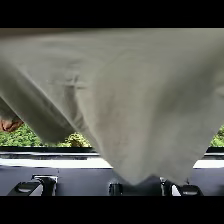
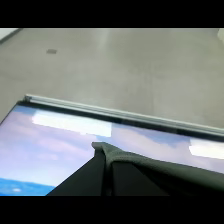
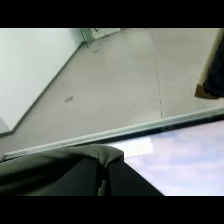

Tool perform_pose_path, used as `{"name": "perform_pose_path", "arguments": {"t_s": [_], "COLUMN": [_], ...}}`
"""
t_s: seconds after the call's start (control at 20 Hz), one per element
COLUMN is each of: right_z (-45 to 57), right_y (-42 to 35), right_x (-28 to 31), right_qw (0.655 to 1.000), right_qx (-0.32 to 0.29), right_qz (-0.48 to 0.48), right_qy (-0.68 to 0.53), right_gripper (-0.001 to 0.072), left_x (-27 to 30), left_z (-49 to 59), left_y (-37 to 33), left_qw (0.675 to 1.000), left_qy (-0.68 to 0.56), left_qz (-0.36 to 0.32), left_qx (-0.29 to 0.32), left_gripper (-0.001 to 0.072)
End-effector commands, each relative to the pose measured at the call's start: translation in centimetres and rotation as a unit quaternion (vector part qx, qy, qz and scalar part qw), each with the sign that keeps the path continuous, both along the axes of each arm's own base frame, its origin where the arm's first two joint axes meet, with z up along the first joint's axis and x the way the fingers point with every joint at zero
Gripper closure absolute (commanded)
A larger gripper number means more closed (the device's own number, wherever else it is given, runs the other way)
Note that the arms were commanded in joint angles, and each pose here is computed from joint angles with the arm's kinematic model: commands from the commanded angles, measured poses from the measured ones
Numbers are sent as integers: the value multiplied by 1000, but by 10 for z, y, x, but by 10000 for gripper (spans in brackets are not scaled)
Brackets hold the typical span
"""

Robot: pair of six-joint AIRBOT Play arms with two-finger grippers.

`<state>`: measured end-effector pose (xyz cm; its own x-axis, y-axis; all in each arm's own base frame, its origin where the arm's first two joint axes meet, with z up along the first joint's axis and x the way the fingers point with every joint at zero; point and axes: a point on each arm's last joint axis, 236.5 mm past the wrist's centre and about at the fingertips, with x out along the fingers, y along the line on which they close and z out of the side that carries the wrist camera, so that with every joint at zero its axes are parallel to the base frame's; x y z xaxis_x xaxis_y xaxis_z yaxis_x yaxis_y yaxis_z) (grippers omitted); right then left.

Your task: Fold the clothes and pants, and hang the long-sleeved shirts on hangers.

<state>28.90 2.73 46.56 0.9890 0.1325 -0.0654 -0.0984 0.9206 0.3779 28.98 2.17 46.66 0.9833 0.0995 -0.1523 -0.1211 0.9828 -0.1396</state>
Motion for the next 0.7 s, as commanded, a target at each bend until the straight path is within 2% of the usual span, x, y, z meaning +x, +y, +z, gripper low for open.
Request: {"name": "perform_pose_path", "arguments": {"t_s": [0.0, 0.15, 0.3, 0.45, 0.65], "right_z": [-92, -206, -324, -414, -488], "right_y": [-7, -5, -6, 4, 24], "right_x": [94, 179, 238, 266, 277], "right_qw": [989, 960, 926, 896, 861], "right_qx": [9, 22, 44, 85, 150], "right_qz": [0, 15, 16, 24, 37], "right_qy": [146, 277, 375, 435, 484], "right_gripper": [682, 682, 683, 682, 682], "left_x": [88, 183, 247, 276, 280], "left_z": [-68, -184, -311, -411, -479], "left_y": [-3, -8, -13, -28, -42], "left_qw": [995, 971, 938, 911, 885], "left_qy": [101, 236, 344, 411, 462], "left_qz": [0, -10, -15, -29, -40], "left_qx": [2, 24, 28, 32, 38], "left_gripper": [692, 692, 692, 692, 691]}}
